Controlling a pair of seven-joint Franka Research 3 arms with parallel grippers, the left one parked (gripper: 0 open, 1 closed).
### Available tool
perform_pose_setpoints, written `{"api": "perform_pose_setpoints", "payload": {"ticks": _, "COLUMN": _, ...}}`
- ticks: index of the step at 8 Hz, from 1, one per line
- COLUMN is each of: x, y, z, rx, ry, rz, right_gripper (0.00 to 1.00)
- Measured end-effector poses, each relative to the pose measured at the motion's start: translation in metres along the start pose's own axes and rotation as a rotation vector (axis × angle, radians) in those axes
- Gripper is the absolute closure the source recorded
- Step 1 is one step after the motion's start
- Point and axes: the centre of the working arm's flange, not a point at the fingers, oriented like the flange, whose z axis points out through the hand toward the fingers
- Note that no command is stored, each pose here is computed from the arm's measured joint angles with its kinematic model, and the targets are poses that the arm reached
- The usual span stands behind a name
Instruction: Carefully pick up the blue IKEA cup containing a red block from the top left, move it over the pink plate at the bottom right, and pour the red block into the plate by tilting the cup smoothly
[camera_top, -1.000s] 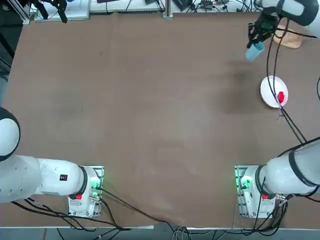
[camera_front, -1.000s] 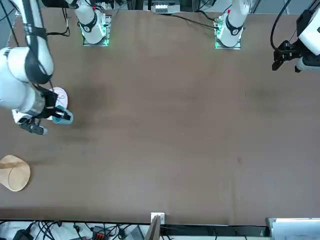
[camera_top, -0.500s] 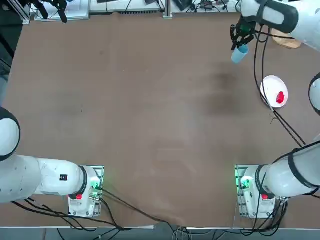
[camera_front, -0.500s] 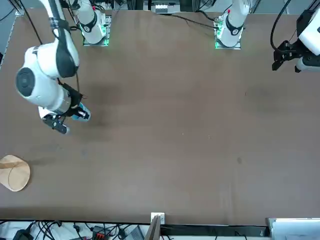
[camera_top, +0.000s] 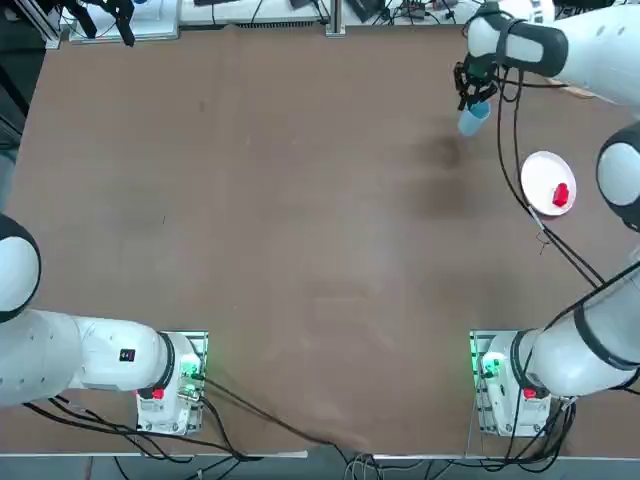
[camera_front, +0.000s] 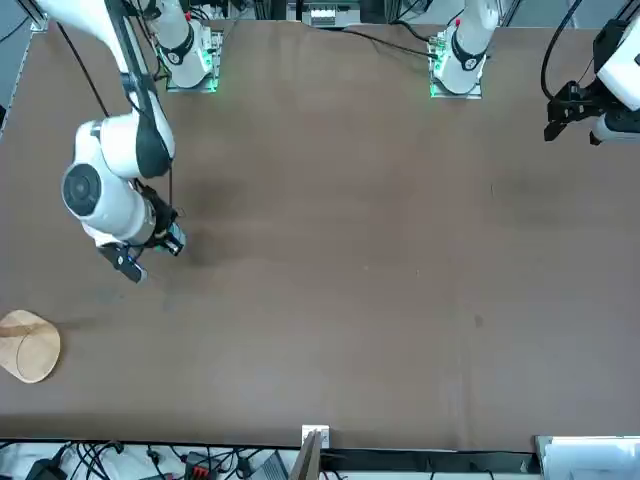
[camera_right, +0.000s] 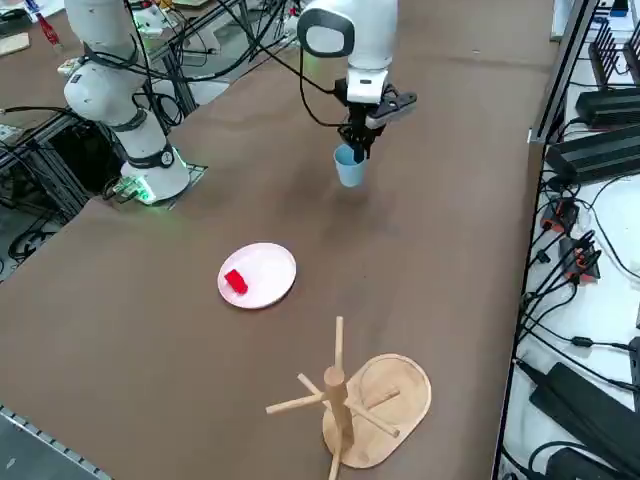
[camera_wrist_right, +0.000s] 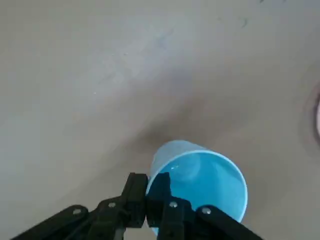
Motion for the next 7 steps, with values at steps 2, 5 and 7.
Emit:
{"api": "perform_pose_setpoints", "payload": {"ticks": 2, "x": -0.009, "y": -0.027, "z": 0.026, "rx": -0.024, "ry": 0.001, "rz": 0.044, "right_gripper": 0.96}}
{"api": "perform_pose_setpoints", "payload": {"ticks": 5, "x": -0.018, "y": -0.047, "z": 0.056, "rx": -0.054, "ry": 0.011, "rz": 0.075, "right_gripper": 0.96}}
{"api": "perform_pose_setpoints", "payload": {"ticks": 7, "x": -0.016, "y": -0.05, "z": 0.077, "rx": -0.056, "ry": 0.017, "rz": 0.085, "right_gripper": 0.96}}
